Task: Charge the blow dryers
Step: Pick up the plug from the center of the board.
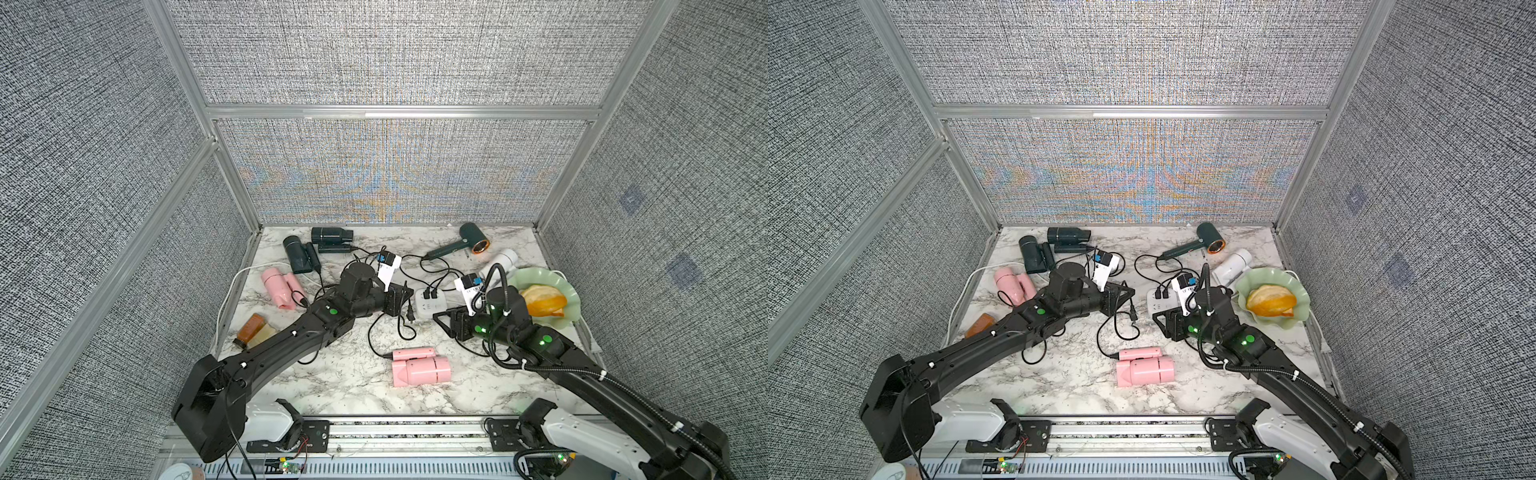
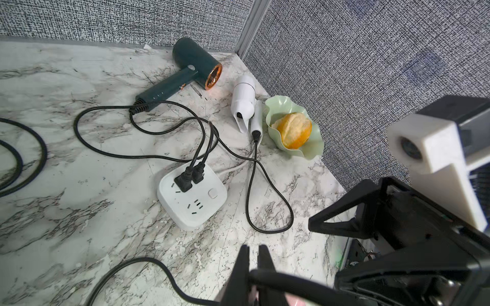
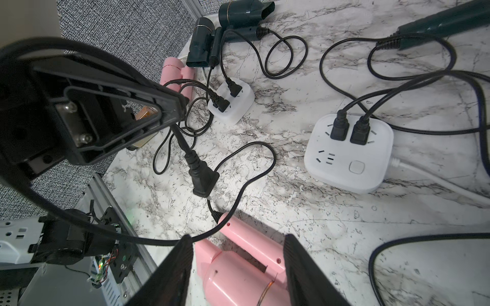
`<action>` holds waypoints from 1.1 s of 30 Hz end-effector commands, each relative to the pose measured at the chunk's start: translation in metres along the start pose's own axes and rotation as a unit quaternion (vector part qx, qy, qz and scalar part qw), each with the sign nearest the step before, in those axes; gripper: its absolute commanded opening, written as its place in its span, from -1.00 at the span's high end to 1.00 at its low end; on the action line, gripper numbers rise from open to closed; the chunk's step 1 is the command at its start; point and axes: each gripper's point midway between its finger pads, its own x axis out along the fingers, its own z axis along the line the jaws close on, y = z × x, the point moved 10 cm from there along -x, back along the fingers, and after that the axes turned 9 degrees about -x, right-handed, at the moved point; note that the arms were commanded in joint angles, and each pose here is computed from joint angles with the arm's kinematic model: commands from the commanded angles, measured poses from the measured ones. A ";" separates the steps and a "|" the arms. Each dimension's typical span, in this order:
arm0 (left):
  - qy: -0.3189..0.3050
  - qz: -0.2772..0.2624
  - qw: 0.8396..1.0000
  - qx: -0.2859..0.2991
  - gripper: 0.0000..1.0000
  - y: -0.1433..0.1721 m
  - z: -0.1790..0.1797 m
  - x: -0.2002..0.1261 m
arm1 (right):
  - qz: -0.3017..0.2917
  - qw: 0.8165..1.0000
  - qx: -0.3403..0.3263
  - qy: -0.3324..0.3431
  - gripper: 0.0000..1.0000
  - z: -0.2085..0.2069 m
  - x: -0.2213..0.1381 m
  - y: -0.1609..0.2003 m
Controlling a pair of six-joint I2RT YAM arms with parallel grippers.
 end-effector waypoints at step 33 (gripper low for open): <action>-0.056 -0.023 0.997 0.036 0.81 -0.016 -0.009 0.012 | 0.049 0.995 0.066 0.052 0.09 0.010 0.008 -0.006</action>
